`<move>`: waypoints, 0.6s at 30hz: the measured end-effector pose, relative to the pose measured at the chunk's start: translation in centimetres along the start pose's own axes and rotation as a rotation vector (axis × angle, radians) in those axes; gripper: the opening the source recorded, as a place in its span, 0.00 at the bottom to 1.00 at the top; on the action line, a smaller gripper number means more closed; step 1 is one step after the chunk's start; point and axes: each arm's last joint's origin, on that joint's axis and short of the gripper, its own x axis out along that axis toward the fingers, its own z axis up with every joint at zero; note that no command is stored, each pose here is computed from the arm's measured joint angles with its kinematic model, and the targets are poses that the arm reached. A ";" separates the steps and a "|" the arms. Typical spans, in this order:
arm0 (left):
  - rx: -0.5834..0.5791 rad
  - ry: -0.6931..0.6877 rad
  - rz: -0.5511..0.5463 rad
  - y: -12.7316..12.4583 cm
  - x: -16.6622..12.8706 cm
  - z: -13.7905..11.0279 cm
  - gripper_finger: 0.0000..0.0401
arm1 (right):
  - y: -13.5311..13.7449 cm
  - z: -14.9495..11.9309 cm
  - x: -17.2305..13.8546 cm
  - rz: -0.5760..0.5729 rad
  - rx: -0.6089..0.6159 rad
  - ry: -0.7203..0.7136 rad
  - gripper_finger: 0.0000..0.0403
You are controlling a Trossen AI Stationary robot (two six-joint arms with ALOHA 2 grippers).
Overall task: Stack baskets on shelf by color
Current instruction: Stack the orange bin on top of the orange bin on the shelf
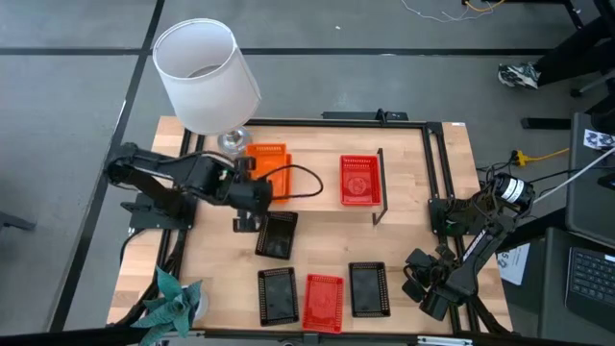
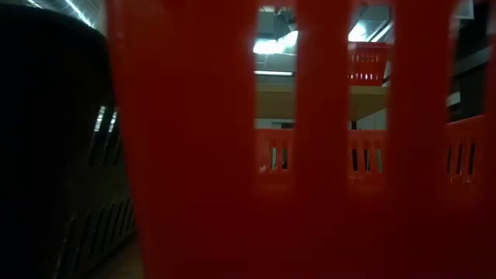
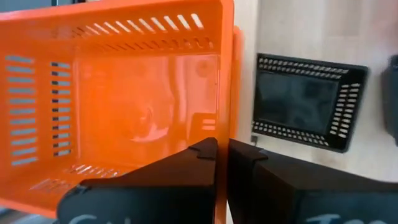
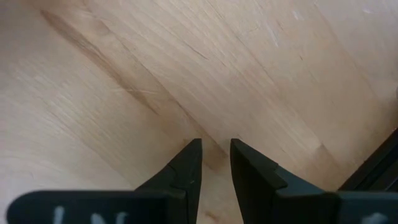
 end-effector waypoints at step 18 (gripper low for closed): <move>-0.013 0.028 -0.066 0.5 1.8 0.6 0.05 | 0.0 0.0 0.0 0.000 -0.002 0.000 0.21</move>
